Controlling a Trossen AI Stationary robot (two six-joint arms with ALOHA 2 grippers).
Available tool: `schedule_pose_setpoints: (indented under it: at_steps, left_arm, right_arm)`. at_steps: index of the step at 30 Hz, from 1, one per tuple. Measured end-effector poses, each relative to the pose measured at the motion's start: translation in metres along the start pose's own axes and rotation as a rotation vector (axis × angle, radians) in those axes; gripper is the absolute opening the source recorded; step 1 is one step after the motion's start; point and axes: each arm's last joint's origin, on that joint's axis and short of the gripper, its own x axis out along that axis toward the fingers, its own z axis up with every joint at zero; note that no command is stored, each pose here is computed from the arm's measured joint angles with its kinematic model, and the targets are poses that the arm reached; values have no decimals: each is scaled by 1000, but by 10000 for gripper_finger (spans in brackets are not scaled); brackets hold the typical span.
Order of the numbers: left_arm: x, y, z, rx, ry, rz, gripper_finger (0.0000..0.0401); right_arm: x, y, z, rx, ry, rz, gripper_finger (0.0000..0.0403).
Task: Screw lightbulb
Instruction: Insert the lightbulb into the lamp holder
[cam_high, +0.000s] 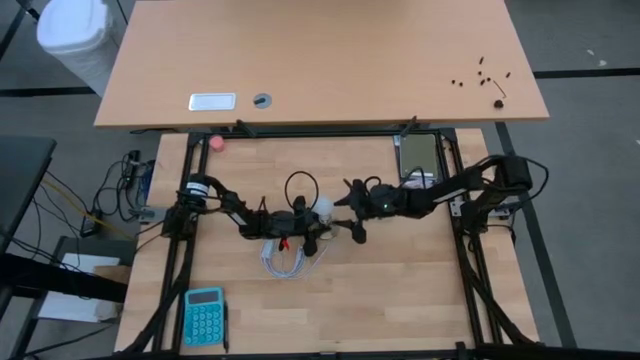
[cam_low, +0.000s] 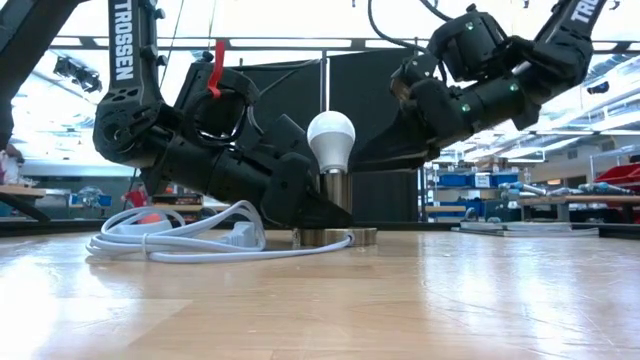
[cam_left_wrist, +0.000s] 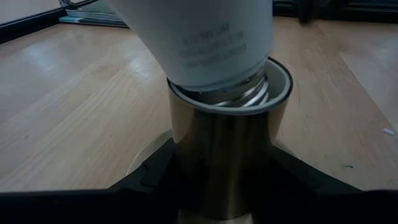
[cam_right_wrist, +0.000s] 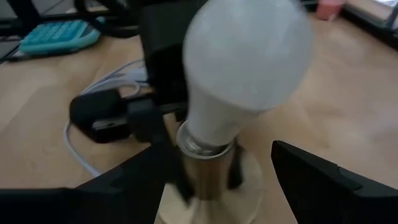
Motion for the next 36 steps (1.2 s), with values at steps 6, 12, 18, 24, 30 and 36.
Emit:
schedule_pose_setpoints:
  at_steps: [6,12,18,24,30,36]
  left_arm:
    - [0,0,0,0,0,0,177]
    - [0,0,0,7,0,0,177]
    - [0,0,0,7,0,0,177]
    - [0,0,0,7,0,-1,177]
    - [0,0,0,7,0,-1,177]
    - [0,0,0,7,0,0,177]
  right_arm:
    - [1,-16,-2,61,23,44,293]
    - [16,-23,-2,57,5,142,294]
    - [24,-32,5,56,-38,196,304]
    - [26,-37,17,48,-85,234,307]
    - [29,-31,25,13,-104,250,307]
    - [31,-29,25,7,-85,218,307]
